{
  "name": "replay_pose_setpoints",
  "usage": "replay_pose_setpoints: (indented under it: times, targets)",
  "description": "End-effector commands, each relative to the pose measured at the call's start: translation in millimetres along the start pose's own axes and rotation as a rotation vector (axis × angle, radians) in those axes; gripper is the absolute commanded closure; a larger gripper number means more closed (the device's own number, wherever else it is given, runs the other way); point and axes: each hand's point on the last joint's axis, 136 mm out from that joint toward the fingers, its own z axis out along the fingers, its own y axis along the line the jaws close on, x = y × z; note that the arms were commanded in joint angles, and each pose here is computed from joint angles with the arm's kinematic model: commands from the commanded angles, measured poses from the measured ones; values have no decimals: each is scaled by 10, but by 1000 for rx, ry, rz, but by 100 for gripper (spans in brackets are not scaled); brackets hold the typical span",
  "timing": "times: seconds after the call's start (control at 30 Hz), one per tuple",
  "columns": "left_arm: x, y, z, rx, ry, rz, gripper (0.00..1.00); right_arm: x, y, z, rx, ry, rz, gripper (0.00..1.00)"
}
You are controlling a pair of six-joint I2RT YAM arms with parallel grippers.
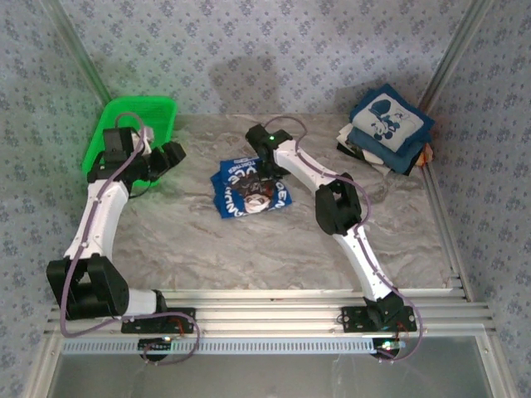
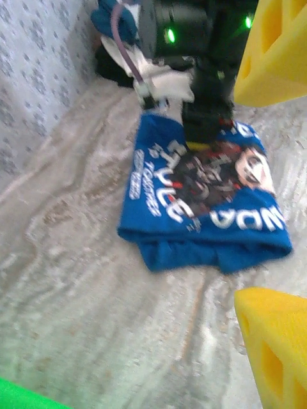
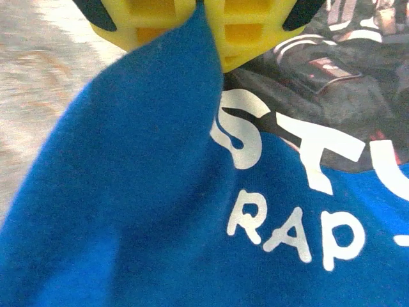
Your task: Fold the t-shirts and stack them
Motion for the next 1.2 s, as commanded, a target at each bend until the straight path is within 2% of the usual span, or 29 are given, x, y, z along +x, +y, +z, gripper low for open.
replay_pose_setpoints:
  times: [0.0, 0.2, 0.37, 0.7, 1.17]
  targets:
    - [149, 113, -20, -33, 28, 10, 26, -345, -508, -631, 189, -150, -84, 100]
    - [264, 126, -12, -9, 28, 4, 26, -619, -865, -884, 331, -244, -152, 100]
    - [328, 11, -41, 11, 22, 37, 25, -894, -1203, -1082, 394, -336, -132, 100]
    - [485, -51, 28, -3, 41, 72, 24, -1258, -2011, -1356, 406, -458, 62, 100]
    - [547, 41, 90, -31, 57, 69, 23, -1623, -2638, -1899, 405, -666, 210, 100]
